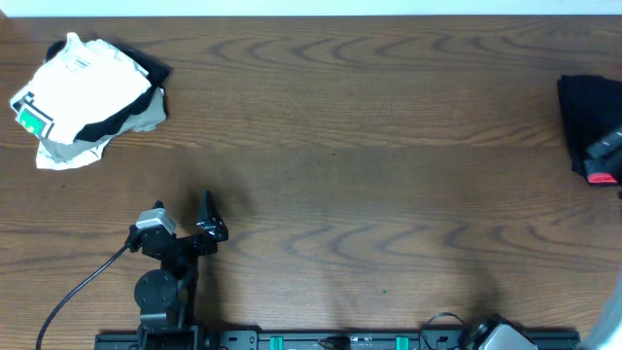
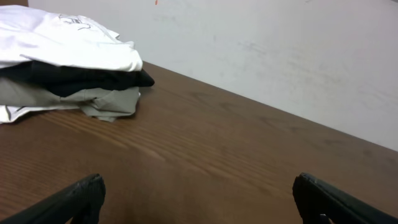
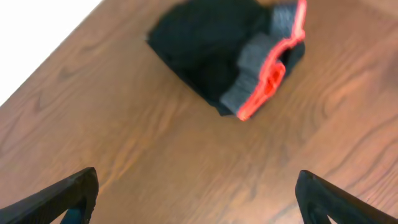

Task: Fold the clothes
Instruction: 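Reach the right gripper to the black garment at the right edge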

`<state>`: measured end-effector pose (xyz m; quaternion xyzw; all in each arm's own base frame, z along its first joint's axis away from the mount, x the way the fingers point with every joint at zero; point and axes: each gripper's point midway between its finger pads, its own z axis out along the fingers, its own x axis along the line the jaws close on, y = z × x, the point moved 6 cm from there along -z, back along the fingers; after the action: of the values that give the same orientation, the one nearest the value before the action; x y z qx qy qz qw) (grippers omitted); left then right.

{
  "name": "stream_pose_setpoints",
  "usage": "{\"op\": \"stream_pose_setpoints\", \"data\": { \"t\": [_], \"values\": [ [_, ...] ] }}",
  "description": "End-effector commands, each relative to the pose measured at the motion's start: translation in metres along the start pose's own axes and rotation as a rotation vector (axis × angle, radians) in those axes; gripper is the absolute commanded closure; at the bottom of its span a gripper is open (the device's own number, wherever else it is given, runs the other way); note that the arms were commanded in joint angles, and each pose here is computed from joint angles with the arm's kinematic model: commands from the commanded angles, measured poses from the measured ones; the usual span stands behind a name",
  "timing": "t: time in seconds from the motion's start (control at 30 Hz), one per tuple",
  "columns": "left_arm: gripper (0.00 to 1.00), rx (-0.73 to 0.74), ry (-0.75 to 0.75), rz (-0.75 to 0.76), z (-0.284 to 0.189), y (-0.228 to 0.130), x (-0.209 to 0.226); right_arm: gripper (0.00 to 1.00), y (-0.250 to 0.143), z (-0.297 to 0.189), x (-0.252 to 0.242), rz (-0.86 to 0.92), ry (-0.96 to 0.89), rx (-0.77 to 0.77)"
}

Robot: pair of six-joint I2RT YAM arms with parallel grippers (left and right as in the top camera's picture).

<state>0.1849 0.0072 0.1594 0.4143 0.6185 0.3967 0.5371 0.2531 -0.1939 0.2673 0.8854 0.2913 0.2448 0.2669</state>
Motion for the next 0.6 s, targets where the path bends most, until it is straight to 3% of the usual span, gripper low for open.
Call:
{"op": "stream_pose_setpoints", "data": {
  "t": [0.0, 0.57],
  "values": [
    [0.02, 0.036, 0.039, 0.023, 0.001, -0.012, 0.007, 0.01, 0.008, 0.008, -0.011, 0.078, 0.08, 0.033],
    [0.02, 0.036, 0.039, 0.023, 0.001, -0.012, 0.007, 0.05, 0.024, 0.116, -0.091, 0.203, -0.035, 0.051]
  ]
}}
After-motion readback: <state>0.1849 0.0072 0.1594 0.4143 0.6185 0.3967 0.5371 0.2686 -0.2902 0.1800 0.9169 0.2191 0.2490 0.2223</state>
